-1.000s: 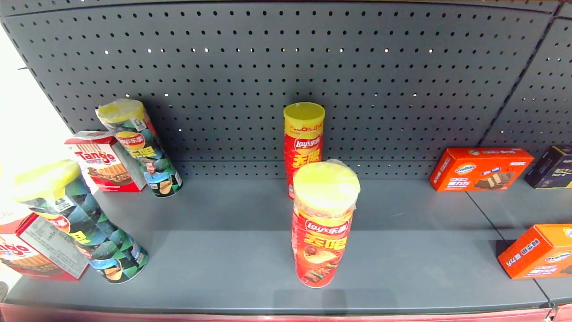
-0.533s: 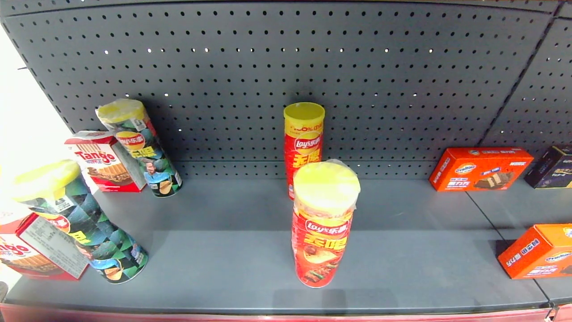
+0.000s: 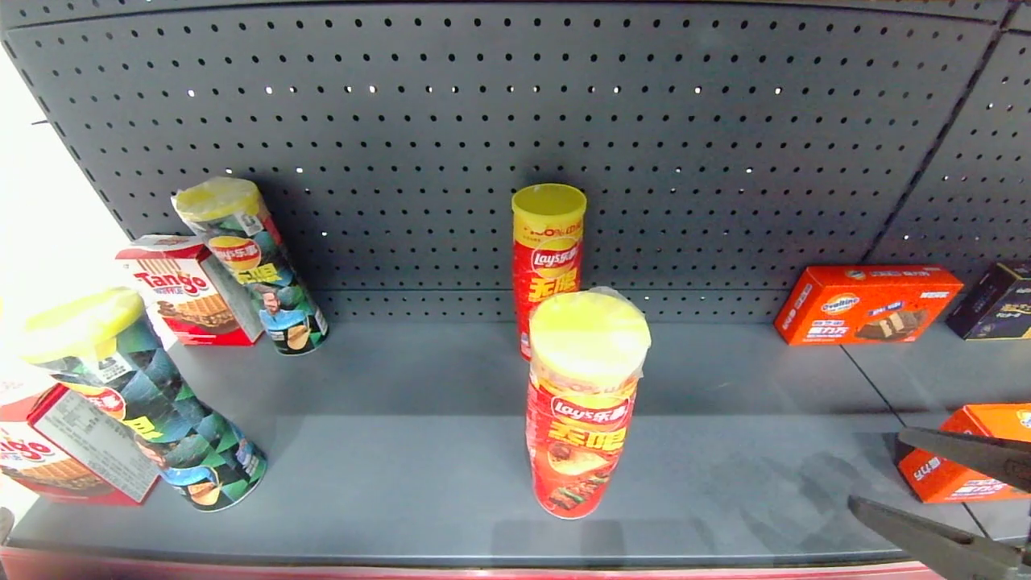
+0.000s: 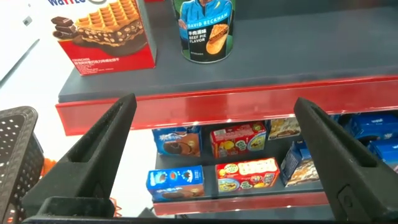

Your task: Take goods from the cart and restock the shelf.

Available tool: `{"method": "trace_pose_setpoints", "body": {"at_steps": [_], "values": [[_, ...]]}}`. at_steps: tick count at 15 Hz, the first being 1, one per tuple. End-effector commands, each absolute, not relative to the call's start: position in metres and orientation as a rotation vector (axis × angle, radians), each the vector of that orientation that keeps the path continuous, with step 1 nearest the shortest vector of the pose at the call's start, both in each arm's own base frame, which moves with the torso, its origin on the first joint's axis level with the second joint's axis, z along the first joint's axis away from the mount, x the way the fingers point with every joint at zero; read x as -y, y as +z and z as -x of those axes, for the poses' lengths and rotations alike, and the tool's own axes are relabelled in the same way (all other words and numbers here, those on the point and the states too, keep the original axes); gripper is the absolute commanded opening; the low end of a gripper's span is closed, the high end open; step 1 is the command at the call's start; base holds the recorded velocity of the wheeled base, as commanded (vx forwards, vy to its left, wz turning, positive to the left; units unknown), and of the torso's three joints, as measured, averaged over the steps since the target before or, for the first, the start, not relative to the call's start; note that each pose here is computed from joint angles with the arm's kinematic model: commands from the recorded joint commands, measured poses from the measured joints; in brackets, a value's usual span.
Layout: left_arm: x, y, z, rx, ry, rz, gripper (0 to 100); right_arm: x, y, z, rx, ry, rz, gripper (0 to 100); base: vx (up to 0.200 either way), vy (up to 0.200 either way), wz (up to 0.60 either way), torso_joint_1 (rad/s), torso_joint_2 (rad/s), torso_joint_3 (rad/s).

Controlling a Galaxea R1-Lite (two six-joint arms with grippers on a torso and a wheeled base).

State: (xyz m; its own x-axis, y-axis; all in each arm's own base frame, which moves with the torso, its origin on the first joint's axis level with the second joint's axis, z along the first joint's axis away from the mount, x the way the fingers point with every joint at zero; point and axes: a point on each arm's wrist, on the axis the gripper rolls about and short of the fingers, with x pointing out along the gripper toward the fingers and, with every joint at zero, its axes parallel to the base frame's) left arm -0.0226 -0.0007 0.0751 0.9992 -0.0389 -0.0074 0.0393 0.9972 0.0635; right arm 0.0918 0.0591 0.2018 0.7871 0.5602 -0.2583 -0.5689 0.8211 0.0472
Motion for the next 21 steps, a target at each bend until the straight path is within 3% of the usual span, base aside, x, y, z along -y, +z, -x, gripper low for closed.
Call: {"method": "trace_pose_setpoints", "body": {"at_steps": [1,11,21], "values": [[0.001,0.075,0.022,-0.01,-0.04,-0.06,100,-0.084,0.193,-0.117,-0.356,0.651,0.069,100,0.0,0.0,0.0,0.0,0.0,0.0],[0.001,0.075,0.022,-0.008,-0.042,-0.067,100,-0.14,0.208,-0.169,-0.397,0.694,0.104,100,0.0,0.0,0.0,0.0,0.0,0.0],[0.001,0.075,0.022,-0.008,-0.051,-0.058,100,-0.168,0.204,-0.186,-0.413,0.742,0.156,100,0.0,0.0,0.0,0.0,0.0,0.0]]}}
